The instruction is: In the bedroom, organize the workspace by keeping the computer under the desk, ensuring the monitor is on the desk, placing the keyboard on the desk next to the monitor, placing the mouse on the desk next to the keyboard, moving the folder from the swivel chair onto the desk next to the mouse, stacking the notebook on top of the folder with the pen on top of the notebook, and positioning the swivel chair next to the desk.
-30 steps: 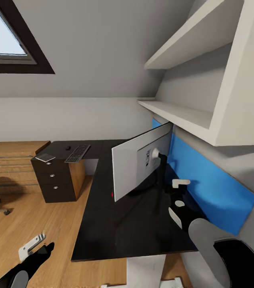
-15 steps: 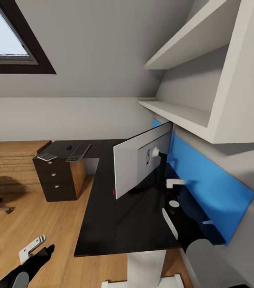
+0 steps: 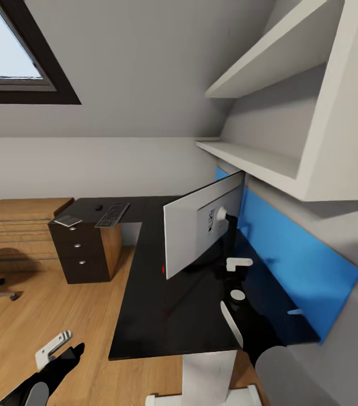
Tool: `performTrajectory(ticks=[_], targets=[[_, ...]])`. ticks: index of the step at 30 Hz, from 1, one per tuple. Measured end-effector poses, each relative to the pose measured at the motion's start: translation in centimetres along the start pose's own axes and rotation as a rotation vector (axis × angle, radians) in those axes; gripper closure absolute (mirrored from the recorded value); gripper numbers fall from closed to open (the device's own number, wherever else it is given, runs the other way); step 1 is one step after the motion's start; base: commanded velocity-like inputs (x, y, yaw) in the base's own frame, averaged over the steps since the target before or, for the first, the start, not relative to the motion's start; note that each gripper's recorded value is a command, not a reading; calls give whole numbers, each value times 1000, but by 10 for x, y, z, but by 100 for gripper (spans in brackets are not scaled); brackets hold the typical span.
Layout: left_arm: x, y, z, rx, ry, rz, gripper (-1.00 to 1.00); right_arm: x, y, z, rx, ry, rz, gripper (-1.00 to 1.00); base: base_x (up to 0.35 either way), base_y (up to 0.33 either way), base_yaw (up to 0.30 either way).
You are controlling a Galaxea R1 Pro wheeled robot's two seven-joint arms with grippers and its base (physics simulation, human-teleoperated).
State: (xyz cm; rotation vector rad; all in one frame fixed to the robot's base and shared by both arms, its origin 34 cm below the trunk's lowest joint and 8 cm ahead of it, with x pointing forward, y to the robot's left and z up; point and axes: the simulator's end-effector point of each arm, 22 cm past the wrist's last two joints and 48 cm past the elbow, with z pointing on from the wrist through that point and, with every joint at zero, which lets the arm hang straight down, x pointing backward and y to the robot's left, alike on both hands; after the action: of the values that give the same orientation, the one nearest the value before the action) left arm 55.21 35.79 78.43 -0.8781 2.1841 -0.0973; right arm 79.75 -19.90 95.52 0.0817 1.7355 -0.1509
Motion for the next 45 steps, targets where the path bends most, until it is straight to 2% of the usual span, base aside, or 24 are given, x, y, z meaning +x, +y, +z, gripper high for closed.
performTrajectory(ticks=[17,24,25,29,37,43,45], targets=[[2,0,1,-1,5,2,-100,1,6,-1,-15,-1,-3,-100,-162,276,0],[4,-1,1,0,9,5,-100,6,19,-7,-43,-3,-27,-100,-109,248,0],[5,-1,1,0,10,6,-100,6,30,-10,-66,-10,-48,-100,-47,250,0],[5,-3,1,2,11,9,-100,8,45,-16,-99,-17,-80,-100,-12,303,0],[6,-3,1,2,13,9,-100,5,47,-19,-100,-41,-73,-100,-1,303,0],[7,-3,1,2,13,11,-100,4,49,-23,-103,-76,-54,-100,0,72,0],[8,-5,1,3,13,24,-100,2,48,-24,-101,-87,-49,-100,0,20,0]])
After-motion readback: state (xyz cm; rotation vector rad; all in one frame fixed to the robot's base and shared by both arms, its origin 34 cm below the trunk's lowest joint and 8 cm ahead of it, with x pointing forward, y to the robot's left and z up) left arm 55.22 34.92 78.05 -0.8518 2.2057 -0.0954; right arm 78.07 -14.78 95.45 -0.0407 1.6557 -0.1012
